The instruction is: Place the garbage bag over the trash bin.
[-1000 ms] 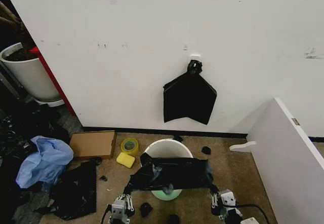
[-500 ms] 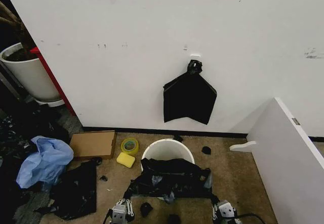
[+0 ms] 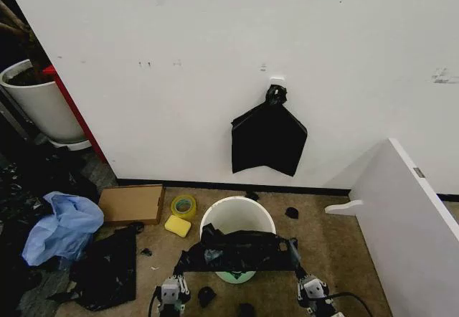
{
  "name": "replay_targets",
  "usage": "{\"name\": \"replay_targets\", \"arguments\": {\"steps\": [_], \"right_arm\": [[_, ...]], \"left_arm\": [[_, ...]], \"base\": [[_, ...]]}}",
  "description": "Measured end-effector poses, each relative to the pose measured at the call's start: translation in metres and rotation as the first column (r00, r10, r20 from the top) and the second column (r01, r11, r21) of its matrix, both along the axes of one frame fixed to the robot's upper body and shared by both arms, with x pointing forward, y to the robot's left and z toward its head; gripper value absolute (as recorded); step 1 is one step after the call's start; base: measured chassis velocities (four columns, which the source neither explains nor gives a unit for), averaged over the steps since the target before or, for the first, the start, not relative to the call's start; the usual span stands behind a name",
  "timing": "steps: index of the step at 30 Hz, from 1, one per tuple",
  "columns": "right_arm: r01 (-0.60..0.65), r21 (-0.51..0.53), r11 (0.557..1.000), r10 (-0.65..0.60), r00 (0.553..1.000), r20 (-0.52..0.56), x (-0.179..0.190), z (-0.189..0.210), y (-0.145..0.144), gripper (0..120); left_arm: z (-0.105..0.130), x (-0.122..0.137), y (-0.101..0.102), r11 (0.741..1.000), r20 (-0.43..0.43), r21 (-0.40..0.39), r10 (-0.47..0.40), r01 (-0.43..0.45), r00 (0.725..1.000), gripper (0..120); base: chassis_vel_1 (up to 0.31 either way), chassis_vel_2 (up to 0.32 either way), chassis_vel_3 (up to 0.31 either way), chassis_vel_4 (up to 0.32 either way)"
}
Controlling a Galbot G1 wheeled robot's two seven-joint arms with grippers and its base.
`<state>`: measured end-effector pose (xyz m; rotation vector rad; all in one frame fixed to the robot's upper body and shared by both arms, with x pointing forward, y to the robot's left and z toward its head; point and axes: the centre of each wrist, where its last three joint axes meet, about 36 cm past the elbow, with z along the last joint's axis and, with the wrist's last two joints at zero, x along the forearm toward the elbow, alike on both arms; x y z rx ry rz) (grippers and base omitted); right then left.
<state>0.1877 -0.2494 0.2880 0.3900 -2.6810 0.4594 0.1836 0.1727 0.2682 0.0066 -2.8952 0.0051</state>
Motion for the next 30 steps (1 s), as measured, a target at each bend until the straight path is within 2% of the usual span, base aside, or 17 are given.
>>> {"name": "replay_targets", "arguments": {"steps": [7, 13, 19, 24, 25, 29, 30], "right_arm": [[0.005, 0.065, 0.998, -0.008, 0.999, 0.037, 0.02, -0.019, -0.005, 0], [-0.033, 0.11, 0.993, 0.027, 0.998, 0.059, 0.013, -0.026, -0.007, 0], [-0.12, 0.152, 0.981, 0.105, 0.989, 0.103, 0.0, -0.024, -0.015, 0], [-0.198, 0.144, 0.97, 0.178, 0.974, 0.137, -0.008, -0.02, -0.032, 17], [-0.208, 0.132, 0.969, 0.19, 0.972, 0.138, -0.008, -0.018, -0.038, 18], [-0.221, 0.094, 0.971, 0.207, 0.968, 0.145, -0.006, -0.008, -0.059, 38], [-0.221, 0.094, 0.971, 0.207, 0.968, 0.145, -0.006, -0.008, -0.059, 38]], "left_arm": [[-0.001, 0.025, -0.001, 0.997, -0.025, -0.065, 0.048, -0.05, 0.999, 0], [0.011, 0.027, -0.001, 0.982, -0.106, -0.159, 0.082, -0.098, 0.991, 0], [0.027, 0.026, 0.001, 0.974, -0.118, -0.193, 0.095, -0.116, 0.989, 0], [0.044, 0.024, 0.001, 0.977, -0.127, -0.183, 0.091, -0.113, 0.988, 16], [0.049, 0.023, 0.001, 0.978, -0.133, -0.169, 0.098, -0.12, 0.986, 21], [0.06, 0.018, 0.0, 0.98, -0.15, -0.104, 0.152, -0.169, 0.977, 38], [0.06, 0.018, 0.0, 0.98, -0.15, -0.104, 0.152, -0.169, 0.977, 38]], "base": [[0.0, 0.0, 0.0, 0.0], [0.0, 0.0, 0.0, 0.0], [0.0, 0.0, 0.0, 0.0], [0.0, 0.0, 0.0, 0.0], [0.0, 0.0, 0.0, 0.0], [0.0, 0.0, 0.0, 0.0], [0.0, 0.0, 0.0, 0.0]]}}
